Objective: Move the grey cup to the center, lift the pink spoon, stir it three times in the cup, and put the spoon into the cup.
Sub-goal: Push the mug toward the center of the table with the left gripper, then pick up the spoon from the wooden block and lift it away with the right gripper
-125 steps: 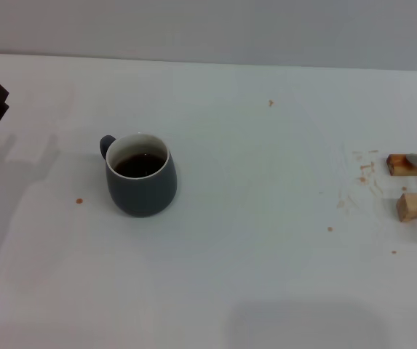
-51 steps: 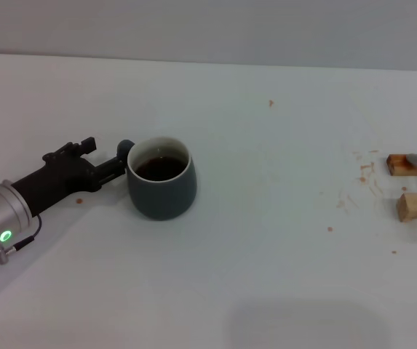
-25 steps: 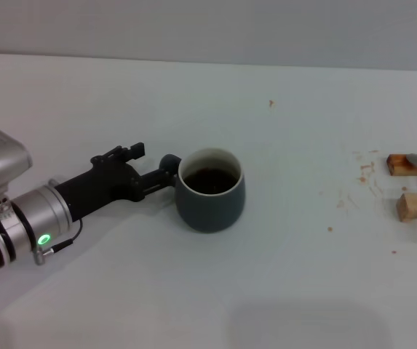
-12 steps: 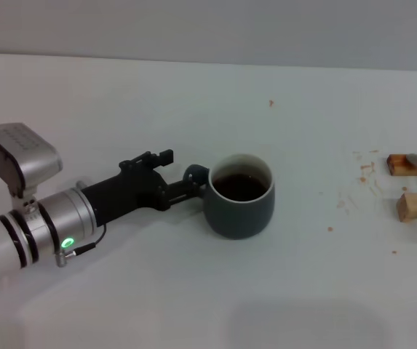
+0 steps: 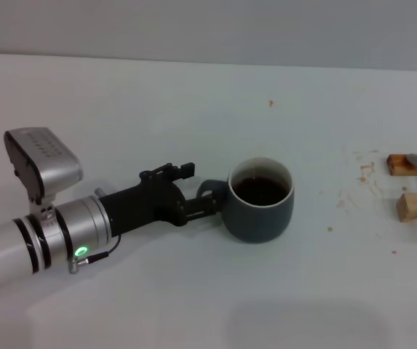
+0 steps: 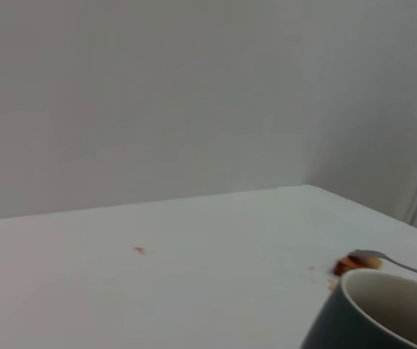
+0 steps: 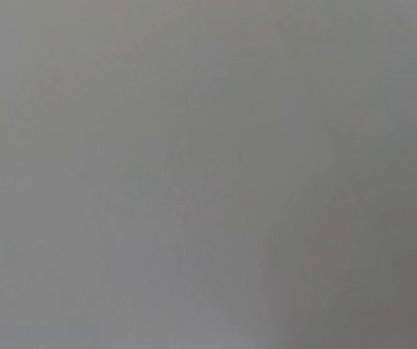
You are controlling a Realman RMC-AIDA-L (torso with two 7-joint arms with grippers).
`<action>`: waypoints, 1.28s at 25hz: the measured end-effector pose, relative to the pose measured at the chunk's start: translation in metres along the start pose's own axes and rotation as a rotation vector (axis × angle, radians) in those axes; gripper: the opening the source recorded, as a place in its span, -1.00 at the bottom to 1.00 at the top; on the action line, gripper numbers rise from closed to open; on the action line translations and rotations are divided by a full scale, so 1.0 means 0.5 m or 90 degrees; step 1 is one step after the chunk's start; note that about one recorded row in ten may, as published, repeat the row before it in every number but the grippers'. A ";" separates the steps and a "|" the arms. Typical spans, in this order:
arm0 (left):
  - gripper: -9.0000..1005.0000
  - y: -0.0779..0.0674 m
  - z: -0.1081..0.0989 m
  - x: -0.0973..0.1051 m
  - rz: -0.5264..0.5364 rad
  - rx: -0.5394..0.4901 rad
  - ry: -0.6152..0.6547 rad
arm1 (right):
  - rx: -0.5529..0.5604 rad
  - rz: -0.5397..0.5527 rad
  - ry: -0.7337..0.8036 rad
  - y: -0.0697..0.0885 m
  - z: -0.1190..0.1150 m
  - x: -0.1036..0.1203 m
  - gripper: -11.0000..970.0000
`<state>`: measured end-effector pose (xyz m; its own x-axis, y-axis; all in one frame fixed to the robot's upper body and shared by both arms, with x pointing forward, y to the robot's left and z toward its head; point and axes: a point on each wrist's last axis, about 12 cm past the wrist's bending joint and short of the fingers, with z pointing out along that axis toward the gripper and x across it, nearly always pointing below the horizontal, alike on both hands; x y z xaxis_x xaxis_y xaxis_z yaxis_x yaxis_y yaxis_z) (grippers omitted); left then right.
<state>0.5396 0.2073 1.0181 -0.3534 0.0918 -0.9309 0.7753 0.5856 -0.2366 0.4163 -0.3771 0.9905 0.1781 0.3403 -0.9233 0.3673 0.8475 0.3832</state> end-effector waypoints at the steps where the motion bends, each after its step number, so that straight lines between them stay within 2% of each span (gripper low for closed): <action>1: 0.65 -0.001 0.001 0.000 0.001 0.003 0.002 | 0.000 0.000 0.000 0.000 0.000 0.000 -0.03; 14: 0.65 -0.013 -0.007 -0.007 0.014 0.055 -0.013 | -0.003 -0.001 0.005 0.001 0.000 0.002 -0.03; 25: 0.65 0.028 -0.098 -0.039 0.012 0.078 -0.077 | -0.043 -0.022 0.010 0.008 -0.021 0.004 -0.03; 32: 0.65 0.048 -0.115 -0.055 0.006 0.057 -0.097 | -0.093 -0.067 0.014 0.049 -0.067 0.024 -0.03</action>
<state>0.5380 0.2652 1.0541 -0.2679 -0.0299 -0.9630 0.8242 0.5105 -0.2452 0.3969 -0.3384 0.9880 0.1254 0.2545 -0.9589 0.2466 0.9282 0.2786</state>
